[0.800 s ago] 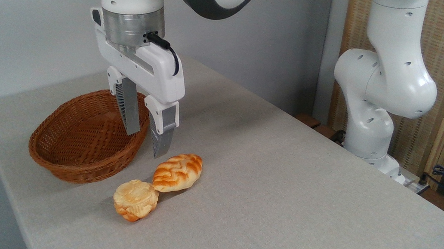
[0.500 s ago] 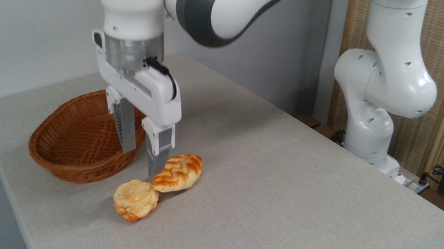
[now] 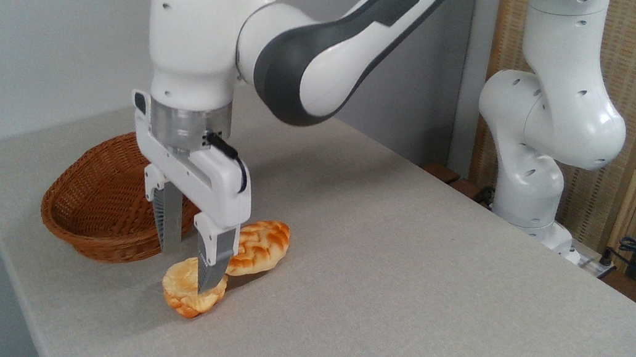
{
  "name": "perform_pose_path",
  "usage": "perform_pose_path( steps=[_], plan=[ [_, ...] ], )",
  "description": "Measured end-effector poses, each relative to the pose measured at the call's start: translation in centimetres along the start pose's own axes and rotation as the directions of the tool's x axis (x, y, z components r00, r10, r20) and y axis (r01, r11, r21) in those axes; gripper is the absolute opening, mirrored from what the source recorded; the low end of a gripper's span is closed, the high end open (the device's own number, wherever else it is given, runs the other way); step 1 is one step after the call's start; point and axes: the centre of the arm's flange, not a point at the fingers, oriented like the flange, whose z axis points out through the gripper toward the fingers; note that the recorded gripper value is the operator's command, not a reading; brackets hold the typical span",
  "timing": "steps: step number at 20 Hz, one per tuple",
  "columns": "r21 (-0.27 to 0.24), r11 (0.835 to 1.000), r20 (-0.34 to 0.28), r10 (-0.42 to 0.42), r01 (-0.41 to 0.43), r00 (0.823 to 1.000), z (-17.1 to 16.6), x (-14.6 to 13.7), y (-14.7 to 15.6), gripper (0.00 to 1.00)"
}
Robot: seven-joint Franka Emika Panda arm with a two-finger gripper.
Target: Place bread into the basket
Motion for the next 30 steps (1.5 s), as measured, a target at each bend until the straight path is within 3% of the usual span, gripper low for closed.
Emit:
perform_pose_path(
  steps=[6,7,10,11,24,30],
  plan=[
    [-0.010,1.000,0.010,0.001,0.000,1.000,2.6,0.4,-0.2,1.00],
    [-0.010,1.000,0.011,0.001,0.000,1.000,2.7,0.4,-0.3,0.96],
    [-0.010,1.000,0.010,0.001,-0.001,1.000,2.7,0.4,-0.3,0.49],
    [-0.010,1.000,0.010,0.001,-0.001,1.000,2.7,0.4,-0.3,0.43],
    [-0.004,1.000,0.001,0.003,-0.003,1.000,2.2,0.6,-0.5,0.44],
    [0.052,0.999,-0.088,-0.002,0.006,0.996,-2.5,2.4,-1.7,0.49]
  ],
)
